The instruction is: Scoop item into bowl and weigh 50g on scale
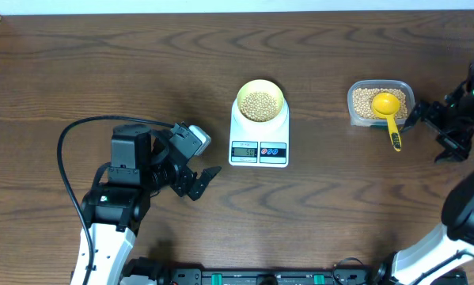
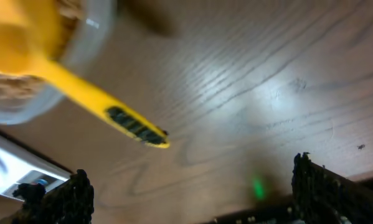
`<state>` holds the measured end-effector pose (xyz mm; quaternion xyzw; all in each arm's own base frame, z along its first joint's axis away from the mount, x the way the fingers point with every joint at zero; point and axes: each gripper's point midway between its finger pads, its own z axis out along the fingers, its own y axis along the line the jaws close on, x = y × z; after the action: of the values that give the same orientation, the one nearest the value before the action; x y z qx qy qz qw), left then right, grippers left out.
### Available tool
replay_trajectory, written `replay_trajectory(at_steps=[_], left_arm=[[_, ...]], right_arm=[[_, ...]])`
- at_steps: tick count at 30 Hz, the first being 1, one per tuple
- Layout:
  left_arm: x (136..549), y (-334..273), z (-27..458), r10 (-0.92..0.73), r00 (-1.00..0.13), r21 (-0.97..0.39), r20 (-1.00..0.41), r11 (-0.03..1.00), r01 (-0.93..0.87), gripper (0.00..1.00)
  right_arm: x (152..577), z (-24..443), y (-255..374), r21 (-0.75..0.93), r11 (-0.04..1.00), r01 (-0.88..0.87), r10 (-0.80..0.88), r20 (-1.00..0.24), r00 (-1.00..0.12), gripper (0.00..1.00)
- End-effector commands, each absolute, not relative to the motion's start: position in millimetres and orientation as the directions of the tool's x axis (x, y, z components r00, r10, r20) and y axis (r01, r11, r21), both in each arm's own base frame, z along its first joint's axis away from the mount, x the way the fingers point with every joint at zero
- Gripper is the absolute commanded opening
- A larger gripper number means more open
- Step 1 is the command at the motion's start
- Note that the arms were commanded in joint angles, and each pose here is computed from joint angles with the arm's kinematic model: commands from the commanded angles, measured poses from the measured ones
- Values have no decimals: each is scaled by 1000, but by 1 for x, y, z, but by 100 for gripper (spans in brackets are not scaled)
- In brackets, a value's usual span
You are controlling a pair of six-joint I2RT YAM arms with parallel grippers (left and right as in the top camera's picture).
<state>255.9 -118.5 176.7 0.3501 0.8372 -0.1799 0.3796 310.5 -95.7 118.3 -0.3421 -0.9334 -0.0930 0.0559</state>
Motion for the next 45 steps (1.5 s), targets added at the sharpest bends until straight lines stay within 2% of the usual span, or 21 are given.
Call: replay_trajectory(at_steps=[1, 7, 11, 18, 24, 28, 40, 45], left_arm=[[257, -119, 181, 447, -454, -32, -771, 685, 728, 99], [258, -119, 181, 447, -454, -32, -771, 685, 728, 99], [258, -119, 181, 447, -454, -32, -771, 685, 728, 99], [258, -119, 181, 447, -454, -32, -771, 685, 728, 99], [258, -119, 181, 447, -454, -32, -771, 685, 728, 99], [258, -119, 181, 447, -454, -32, -771, 685, 728, 99], [258, -119, 181, 447, -454, -32, -771, 685, 728, 99], [258, -119, 181, 447, -454, -32, -771, 685, 728, 99]], right_arm=[[327, 167, -103, 195, 754, 628, 647, -51, -761, 99], [365, 228, -119, 267, 813, 517, 581, -393, -712, 99], [369, 251, -122, 263, 839, 477, 542, -487, -685, 99], [350, 251, -110, 275, 833, 479, 553, -432, -713, 99], [334, 243, -76, 362, 819, 445, 554, -302, -776, 99], [322, 239, -61, 363, 806, 468, 565, -232, -792, 97], [335, 251, -37, 416, 768, 487, 611, -249, -751, 99], [327, 279, -34, 442, 776, 450, 608, -332, -721, 99]])
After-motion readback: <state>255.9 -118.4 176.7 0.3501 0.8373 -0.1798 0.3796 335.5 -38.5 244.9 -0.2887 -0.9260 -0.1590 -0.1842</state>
